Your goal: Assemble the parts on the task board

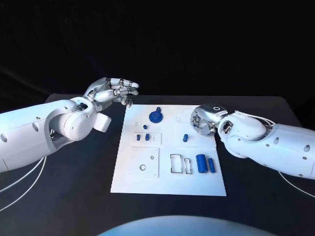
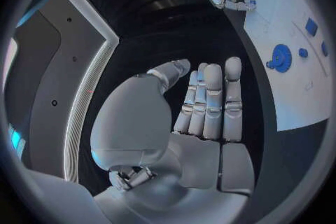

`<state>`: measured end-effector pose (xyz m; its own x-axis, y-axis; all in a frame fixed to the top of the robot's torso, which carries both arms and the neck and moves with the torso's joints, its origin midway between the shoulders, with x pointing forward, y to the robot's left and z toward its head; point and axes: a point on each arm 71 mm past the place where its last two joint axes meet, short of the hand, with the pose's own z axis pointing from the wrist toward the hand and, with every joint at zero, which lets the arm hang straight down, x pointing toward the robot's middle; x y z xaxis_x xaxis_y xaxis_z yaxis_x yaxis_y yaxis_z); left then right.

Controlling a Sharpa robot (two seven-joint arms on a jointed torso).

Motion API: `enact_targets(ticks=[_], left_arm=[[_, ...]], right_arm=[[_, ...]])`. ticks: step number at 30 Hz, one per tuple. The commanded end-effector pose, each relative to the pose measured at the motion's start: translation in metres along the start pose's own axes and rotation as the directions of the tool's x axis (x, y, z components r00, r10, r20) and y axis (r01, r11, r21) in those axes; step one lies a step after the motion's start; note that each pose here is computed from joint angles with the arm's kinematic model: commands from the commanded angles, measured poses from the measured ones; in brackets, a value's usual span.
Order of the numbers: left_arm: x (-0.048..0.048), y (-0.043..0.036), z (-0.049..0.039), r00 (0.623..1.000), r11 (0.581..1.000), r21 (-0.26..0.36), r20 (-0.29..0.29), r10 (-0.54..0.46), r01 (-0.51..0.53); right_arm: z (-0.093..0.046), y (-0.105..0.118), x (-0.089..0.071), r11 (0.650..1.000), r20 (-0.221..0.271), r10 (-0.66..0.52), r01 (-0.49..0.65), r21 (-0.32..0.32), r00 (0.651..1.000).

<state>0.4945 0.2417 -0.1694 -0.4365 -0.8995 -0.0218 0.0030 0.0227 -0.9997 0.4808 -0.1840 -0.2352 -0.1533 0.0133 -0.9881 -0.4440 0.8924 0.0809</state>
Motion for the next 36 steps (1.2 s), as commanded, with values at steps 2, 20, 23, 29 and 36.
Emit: enact_targets(ticks=[2, 20, 23, 29, 36], left_arm=[[0.0015, -0.0004, 0.0008, 1.000, 1.000, 0.001, -0.016, -0.010, 0.010], [-0.0022, 0.0016, 0.0016, 1.000, 1.000, -0.007, -0.009, -0.007, 0.007], [-0.0019, 0.0018, 0.0019, 1.000, 1.000, -0.007, -0.010, -0.007, 0.007], [0.0011, 0.0021, 0.0036, 1.000, 1.000, -0.007, -0.021, -0.011, 0.011], [0.0045, 0.0028, 0.0064, 0.999, 1.000, -0.009, -0.030, -0.014, 0.014]], right_arm=[[-0.002, -0.001, -0.005, 1.000, 0.061, -0.010, 0.009, 0.016, 0.998], [-0.025, 0.018, -0.030, 0.997, 0.117, 0.072, -0.068, -0.038, 0.991], [-0.030, 0.034, -0.035, 0.992, 0.124, 0.104, -0.094, -0.084, 0.987], [-0.031, 0.071, -0.037, 0.976, 0.111, 0.145, -0.123, -0.179, 0.983], [-0.026, 0.111, -0.028, 0.952, 0.078, 0.167, -0.140, -0.273, 0.983]])
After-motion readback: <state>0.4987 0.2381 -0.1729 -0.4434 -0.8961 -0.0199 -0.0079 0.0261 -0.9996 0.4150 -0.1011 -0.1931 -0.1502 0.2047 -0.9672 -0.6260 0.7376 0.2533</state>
